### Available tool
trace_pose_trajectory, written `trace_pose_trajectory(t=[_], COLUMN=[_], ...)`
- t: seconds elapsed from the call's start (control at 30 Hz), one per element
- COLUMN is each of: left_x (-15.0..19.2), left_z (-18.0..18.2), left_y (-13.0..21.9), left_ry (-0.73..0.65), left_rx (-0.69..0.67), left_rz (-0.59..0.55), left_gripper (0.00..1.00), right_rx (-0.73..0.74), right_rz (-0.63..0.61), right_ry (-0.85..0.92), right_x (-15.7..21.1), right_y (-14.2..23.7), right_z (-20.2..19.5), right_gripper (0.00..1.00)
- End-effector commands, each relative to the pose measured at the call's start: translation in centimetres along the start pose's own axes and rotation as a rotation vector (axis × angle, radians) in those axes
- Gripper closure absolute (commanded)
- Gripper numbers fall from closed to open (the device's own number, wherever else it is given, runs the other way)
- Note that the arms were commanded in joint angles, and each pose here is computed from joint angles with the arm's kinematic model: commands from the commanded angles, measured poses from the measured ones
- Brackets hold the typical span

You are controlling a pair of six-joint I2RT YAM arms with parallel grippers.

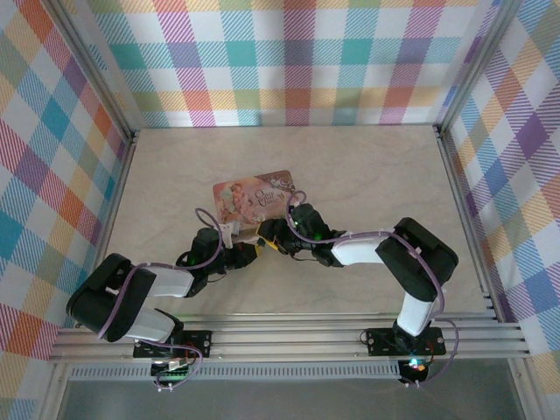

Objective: Unlock the padlock with the key

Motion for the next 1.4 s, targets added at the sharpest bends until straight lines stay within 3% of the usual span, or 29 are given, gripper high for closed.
trace_pose_trajectory(t=[0.0, 1.37], left_x=[-2.2, -3.5], left_z=[-2.2, -3.9], left_y=[0.5, 1.3], left_ry=[-0.026, 0.024], left_rx=[0.091, 0.147], left_rz=[-0.072, -0.106], left_gripper=[1.00, 1.00], right_rx=[0.288, 0.349], right_rz=[0.033, 0.108], right_ry=[-0.141, -0.191], right_x=[1.8, 3.6], right_y=[0.9, -0.6], right_z=[-7.6, -8.5], right_gripper=[0.46, 0.40])
Point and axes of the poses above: each hand's point on the last joint's axis, 136 mm out from that joint toward the fingers, its own y axis back along the fingers, its own z axis along the line the jaws close on, x = y × z, the point moved 3 cm from there along y, back along the fingers, and after that the axes turned 7 degrees about -y, right-handed, at the moved point
